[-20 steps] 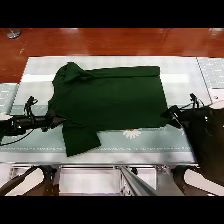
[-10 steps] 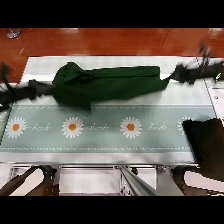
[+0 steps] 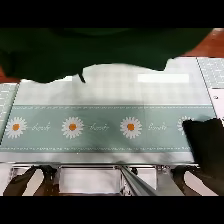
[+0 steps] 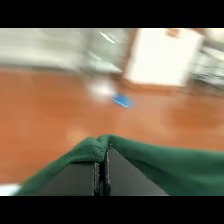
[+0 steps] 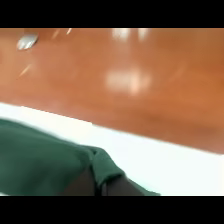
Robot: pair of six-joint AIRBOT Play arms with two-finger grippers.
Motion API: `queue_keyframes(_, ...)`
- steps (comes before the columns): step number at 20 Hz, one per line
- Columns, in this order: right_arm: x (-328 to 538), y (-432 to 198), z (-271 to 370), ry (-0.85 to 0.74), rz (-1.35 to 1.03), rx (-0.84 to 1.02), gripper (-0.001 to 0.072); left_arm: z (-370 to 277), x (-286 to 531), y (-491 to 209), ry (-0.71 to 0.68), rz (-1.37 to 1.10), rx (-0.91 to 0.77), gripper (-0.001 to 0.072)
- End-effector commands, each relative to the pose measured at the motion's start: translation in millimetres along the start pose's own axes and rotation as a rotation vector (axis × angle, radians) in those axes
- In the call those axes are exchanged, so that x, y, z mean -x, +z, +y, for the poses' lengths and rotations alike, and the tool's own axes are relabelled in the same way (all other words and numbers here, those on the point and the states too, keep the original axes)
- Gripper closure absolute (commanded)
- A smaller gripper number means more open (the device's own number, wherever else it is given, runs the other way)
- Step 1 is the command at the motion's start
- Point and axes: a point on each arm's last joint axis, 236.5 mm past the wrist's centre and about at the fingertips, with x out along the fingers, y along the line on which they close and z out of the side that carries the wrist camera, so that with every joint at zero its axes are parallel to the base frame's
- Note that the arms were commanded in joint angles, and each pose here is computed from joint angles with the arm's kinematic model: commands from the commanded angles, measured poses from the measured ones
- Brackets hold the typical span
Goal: Fold the shirts.
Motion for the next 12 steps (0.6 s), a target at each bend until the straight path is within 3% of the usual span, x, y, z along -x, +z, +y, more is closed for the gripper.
queue_keyframes(1, 76, 16, 27, -0.101, -0.125, 0.069, 0.0684, -1, 81, 28, 0.244, -0.072, -0.164, 0.0689)
queue_keyframes(6, 112, -15, 49, -0.114, -0.075, 0.052, 0.0684, -5, 151, 12, 0.409, -0.045, -0.228, 0.0689)
queue_keyframes(12, 84, -91, 7, -0.207, 0.130, -0.056, 0.0684, 14, 122, -42, 0.380, 0.106, -0.117, 0.0689)
